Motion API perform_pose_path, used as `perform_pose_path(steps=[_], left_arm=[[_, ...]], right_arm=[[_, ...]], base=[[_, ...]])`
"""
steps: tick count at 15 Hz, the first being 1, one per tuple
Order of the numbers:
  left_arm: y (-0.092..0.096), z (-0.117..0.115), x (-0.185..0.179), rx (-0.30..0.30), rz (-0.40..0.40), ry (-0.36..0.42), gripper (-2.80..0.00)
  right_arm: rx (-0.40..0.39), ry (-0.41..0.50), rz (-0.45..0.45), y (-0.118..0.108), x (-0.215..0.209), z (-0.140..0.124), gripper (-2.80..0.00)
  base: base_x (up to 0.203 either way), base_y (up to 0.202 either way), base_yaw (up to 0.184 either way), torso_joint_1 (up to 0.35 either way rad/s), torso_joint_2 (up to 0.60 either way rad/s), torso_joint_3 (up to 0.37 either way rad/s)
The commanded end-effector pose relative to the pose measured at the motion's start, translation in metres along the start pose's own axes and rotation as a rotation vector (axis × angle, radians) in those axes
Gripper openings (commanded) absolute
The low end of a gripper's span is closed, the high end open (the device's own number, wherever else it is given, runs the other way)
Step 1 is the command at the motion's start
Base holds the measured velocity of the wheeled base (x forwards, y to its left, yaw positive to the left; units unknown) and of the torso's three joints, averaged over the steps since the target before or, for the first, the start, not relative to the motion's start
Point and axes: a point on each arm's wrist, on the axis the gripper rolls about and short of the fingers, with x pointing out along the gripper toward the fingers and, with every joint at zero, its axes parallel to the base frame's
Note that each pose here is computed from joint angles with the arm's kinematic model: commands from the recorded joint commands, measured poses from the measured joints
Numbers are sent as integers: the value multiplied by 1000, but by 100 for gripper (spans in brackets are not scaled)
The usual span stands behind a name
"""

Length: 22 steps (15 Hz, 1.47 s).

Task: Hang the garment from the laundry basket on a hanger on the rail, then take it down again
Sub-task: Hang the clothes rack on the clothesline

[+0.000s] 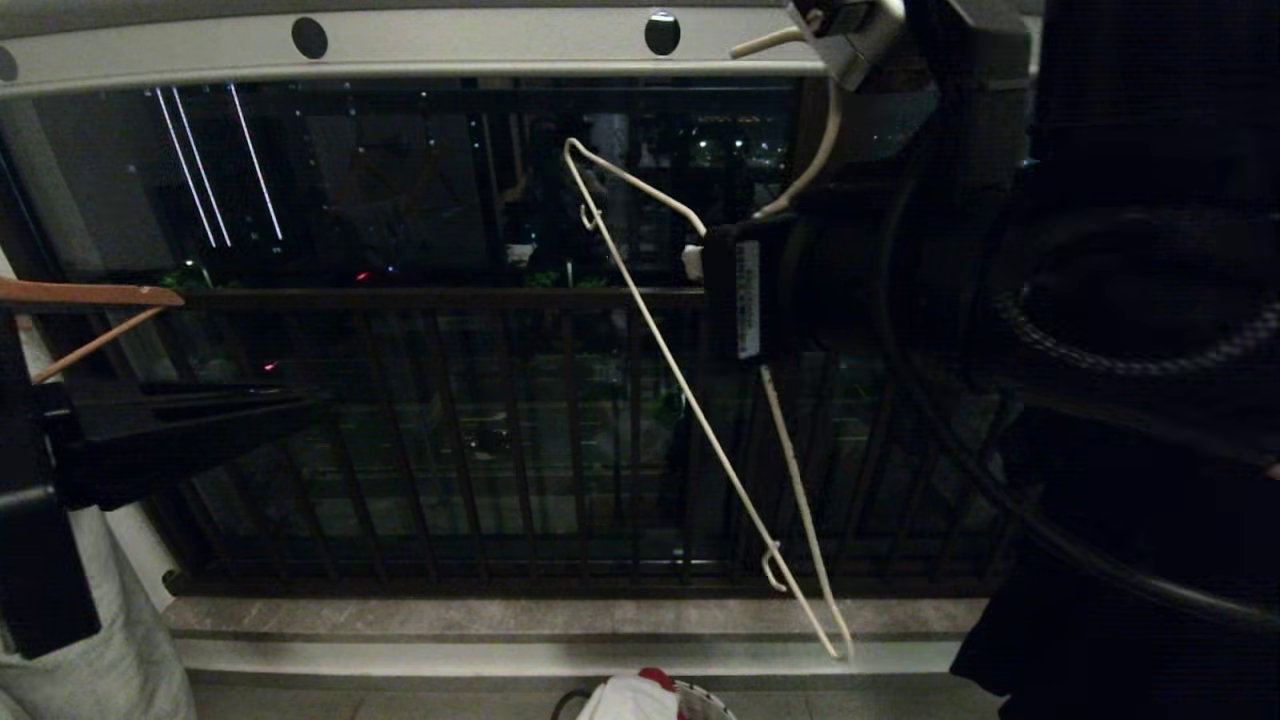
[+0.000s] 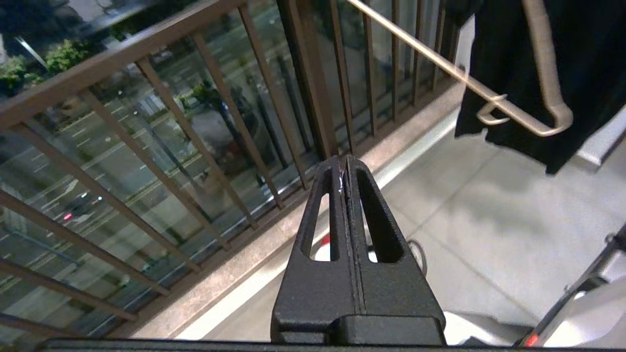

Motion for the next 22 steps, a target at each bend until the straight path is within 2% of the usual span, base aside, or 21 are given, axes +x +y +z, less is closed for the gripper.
perform_pose_path(steps=[1,3,7,10,15,22], left_arm=[[0,2,-3,-2,3,-13,-280],[0,3,-9,-1,5,-31,-280],[1,9,-15,1,25,-117,-280],[1,10,-20,-7,28,-133,-280],[0,11,-28,-5,32,-157,-280],[0,12,-33,-3,36,-179,-280]], right_arm=[[-10,19,-36,14,29,-7,-280],[1,-3,-69,16,37,-1,-280],[11,-27,-167,12,60,4,-280],[-29,-31,-182,13,72,5,-280],[-95,-75,-242,-3,90,19,-280],[-150,-67,-248,-3,95,18,-280]], base=[[0,0,0,0,0,0],[0,0,0,0,0,0],[0,0,0,0,0,0],[0,0,0,0,0,0],[0,0,0,0,0,0],[0,0,0,0,0,0]])
